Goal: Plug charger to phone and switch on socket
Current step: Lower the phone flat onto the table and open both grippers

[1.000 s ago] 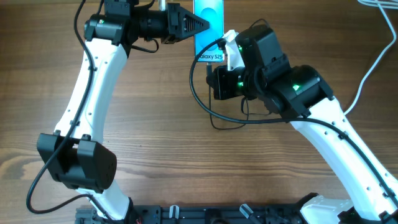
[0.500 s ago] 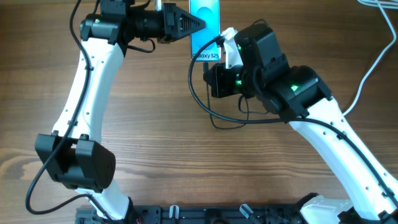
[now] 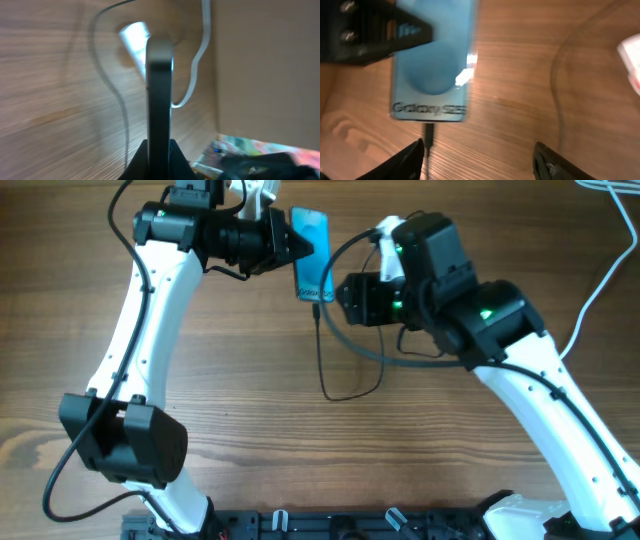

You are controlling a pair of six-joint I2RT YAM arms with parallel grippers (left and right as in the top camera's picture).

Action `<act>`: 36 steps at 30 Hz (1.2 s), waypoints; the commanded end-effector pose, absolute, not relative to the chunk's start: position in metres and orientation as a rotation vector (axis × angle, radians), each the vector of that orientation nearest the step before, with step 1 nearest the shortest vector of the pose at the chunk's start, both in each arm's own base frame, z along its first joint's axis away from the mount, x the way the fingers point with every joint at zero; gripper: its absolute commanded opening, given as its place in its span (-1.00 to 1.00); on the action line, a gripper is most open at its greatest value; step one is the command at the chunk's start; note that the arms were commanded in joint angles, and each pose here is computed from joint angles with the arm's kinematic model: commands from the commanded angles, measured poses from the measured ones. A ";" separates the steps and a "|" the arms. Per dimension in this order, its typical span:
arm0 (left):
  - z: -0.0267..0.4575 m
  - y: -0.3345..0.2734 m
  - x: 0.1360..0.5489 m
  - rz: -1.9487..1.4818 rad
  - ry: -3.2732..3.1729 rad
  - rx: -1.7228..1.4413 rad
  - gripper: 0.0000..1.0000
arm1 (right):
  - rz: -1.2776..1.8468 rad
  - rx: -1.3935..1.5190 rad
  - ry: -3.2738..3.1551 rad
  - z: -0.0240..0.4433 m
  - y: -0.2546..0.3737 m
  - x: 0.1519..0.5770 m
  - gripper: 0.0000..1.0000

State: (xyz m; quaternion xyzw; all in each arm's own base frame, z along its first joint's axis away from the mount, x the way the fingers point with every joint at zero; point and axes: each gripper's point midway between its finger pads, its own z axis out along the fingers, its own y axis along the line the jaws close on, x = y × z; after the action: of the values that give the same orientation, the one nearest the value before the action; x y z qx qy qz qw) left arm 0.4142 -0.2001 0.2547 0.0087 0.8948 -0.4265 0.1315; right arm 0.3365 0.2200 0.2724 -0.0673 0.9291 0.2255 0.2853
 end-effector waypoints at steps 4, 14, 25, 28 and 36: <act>0.140 -0.211 0.421 -1.072 2.879 0.062 -0.92 | 0.401 0.201 2.560 0.252 0.139 0.358 0.99; 0.023 -0.227 0.429 -0.964 3.047 0.058 -0.92 | 0.373 0.265 2.620 0.239 0.131 0.349 0.99; -0.004 -0.196 0.429 -0.650 3.127 0.022 -0.67 | 0.323 0.290 2.611 0.238 0.124 0.351 1.00; -0.008 -0.186 0.425 -0.564 3.156 0.009 -0.29 | 0.322 0.289 2.612 0.238 0.124 0.351 0.99; 0.026 -0.158 0.426 -0.512 3.150 -0.156 1.00 | 0.268 0.396 2.665 0.215 0.105 0.356 0.99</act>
State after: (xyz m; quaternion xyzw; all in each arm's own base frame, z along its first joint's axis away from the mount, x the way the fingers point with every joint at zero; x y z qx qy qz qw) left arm 0.4208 -0.1870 0.0156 -0.0057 0.9813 -0.1883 -0.0393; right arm 0.3487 0.1233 0.2425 0.1064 0.9559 0.1253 0.2434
